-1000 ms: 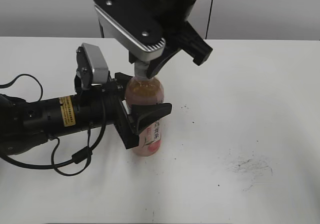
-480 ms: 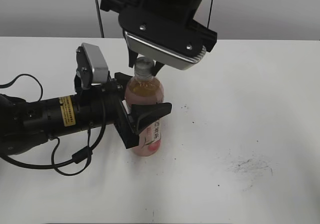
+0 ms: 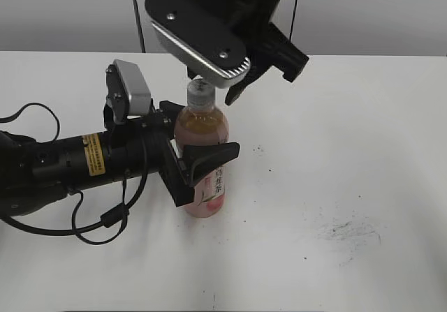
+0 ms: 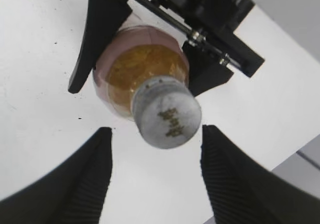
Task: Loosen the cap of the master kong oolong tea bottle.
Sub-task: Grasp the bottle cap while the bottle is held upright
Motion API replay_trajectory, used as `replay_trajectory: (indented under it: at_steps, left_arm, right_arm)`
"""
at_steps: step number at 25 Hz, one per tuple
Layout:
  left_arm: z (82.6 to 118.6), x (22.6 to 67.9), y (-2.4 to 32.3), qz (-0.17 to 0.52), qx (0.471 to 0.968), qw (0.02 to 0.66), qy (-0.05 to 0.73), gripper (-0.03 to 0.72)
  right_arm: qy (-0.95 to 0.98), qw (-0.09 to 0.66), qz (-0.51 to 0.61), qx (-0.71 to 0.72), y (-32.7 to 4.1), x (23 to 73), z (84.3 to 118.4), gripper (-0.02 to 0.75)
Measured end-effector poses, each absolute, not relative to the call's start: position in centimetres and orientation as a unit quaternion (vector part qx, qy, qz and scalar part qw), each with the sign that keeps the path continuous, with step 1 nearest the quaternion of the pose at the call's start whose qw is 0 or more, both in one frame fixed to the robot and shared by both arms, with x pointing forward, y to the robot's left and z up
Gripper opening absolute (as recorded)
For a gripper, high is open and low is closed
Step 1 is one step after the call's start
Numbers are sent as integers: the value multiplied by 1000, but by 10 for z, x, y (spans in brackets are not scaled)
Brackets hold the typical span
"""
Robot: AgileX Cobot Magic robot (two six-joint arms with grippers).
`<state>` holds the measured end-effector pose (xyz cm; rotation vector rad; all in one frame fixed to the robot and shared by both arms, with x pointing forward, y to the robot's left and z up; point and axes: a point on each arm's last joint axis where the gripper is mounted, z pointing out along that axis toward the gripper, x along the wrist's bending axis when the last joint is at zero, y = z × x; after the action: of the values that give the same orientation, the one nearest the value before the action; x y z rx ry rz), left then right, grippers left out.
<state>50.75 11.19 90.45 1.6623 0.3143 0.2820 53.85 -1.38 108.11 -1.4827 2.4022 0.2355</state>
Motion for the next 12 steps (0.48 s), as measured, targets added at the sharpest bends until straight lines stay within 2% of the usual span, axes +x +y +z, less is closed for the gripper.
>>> replay_trajectory:
  at_steps: [4, 12]
  left_arm:
    - [904, 508, 112, 124, 733, 654, 139, 445]
    - [905, 508, 112, 125, 733, 654, 139, 445]
  right_arm:
    - [881, 154, 92, -438, -16, 537, 1087, 472]
    - [971, 115, 161, -136, -17, 531, 1098, 482]
